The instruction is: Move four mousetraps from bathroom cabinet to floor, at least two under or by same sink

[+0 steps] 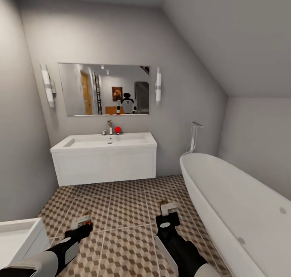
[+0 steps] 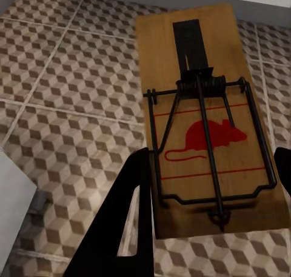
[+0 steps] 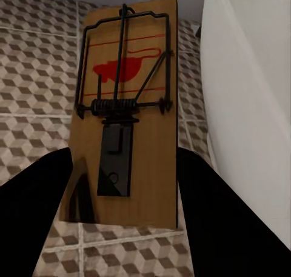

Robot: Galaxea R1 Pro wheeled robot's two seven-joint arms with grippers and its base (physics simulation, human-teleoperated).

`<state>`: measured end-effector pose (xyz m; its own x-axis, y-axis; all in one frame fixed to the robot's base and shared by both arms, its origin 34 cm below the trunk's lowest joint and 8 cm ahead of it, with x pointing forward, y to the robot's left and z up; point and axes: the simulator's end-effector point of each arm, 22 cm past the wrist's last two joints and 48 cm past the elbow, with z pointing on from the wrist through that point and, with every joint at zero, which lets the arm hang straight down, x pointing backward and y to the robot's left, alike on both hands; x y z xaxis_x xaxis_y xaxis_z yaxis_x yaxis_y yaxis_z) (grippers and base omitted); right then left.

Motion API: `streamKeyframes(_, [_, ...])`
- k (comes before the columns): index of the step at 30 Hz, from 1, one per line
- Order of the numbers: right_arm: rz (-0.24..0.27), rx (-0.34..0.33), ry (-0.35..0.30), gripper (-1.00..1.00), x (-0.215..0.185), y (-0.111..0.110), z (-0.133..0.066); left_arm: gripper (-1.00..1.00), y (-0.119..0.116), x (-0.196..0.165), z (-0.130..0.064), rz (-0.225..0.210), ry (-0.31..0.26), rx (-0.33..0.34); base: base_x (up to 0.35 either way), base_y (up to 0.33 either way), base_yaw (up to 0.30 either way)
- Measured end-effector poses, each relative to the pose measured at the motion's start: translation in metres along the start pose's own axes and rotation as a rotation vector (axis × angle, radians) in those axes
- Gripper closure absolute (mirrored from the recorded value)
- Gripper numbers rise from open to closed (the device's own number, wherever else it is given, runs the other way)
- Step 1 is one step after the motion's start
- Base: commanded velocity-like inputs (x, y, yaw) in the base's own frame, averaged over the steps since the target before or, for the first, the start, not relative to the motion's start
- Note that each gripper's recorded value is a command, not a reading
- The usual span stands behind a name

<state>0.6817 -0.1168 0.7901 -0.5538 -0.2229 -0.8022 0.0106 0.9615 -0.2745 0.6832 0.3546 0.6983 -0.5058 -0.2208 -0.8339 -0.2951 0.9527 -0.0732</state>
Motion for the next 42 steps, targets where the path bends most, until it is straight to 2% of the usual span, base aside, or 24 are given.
streamKeyframes(9, [-0.001,0.005,0.004,1.00,0.001,-0.001,0.000,1.00,-0.001,0.000,0.000,0.000,0.000,0.004,0.323,0.000,0.030])
streamKeyframes(22, [-0.002,0.006,0.003,1.00,0.001,-0.002,0.000,1.00,-0.001,0.000,0.000,0.000,0.000,0.005,0.323,0.000,0.253])
streamKeyframes(27, [-0.002,0.007,0.002,1.00,0.000,-0.002,0.000,1.00,-0.011,0.002,-0.001,-0.001,0.003,0.017,0.323,0.000,0.274])
streamKeyframes(37, [-0.002,0.007,0.002,1.00,0.000,-0.002,0.000,1.00,-0.012,0.003,-0.001,-0.001,0.004,0.019,0.323,0.000,0.272])
streamKeyframes(40, [0.000,0.008,0.003,1.00,0.001,-0.003,0.001,1.00,-0.013,0.003,-0.001,0.000,0.003,0.020,0.285,0.000,0.057])
streamKeyframes(42, [0.001,0.008,0.003,1.00,0.001,-0.004,0.002,1.00,-0.023,0.004,-0.002,0.005,0.002,0.036,0.081,0.000,0.012])
